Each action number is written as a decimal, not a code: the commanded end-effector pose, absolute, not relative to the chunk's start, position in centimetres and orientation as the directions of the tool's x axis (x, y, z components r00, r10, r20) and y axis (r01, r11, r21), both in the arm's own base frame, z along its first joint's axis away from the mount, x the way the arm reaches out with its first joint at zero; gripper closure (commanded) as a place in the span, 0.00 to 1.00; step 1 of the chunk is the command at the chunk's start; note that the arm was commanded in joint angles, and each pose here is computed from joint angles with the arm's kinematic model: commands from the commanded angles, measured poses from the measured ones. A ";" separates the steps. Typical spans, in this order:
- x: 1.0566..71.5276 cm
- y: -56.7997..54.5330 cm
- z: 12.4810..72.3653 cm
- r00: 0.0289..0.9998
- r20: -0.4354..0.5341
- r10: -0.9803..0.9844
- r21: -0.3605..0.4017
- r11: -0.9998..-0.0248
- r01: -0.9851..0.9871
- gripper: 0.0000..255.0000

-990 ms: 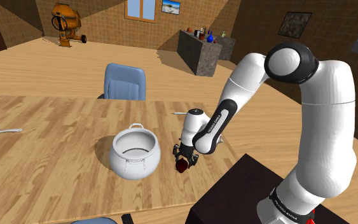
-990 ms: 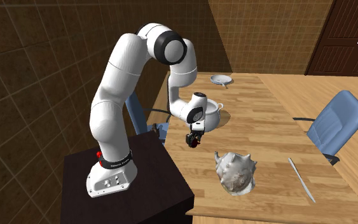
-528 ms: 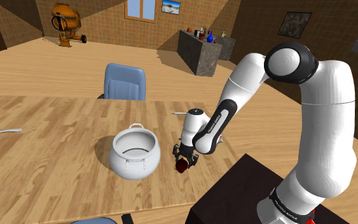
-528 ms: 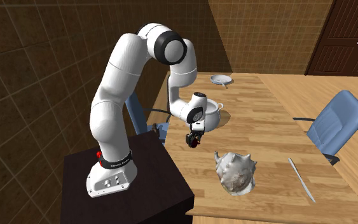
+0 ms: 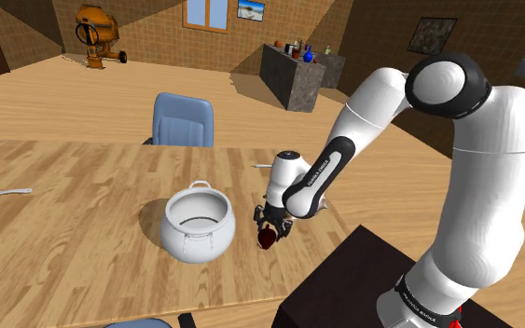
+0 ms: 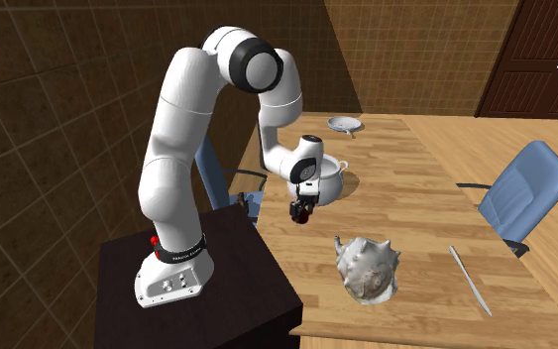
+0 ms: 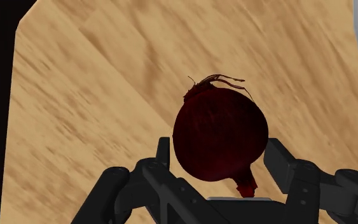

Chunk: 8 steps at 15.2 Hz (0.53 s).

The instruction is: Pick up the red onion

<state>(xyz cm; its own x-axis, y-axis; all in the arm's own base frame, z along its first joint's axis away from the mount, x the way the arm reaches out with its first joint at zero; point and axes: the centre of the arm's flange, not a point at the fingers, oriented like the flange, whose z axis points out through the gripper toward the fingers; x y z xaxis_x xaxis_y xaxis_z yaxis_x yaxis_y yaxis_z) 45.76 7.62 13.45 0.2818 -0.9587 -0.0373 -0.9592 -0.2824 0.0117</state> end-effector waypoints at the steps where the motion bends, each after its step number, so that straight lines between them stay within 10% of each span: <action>1: 45.7 7.4 14.4 0.282 -0.037 -0.959 0.012 -0.282 -0.959 1.00; 8: 45.7 7.4 18.1 0.282 -0.037 -0.959 0.012 -0.282 -0.959 1.00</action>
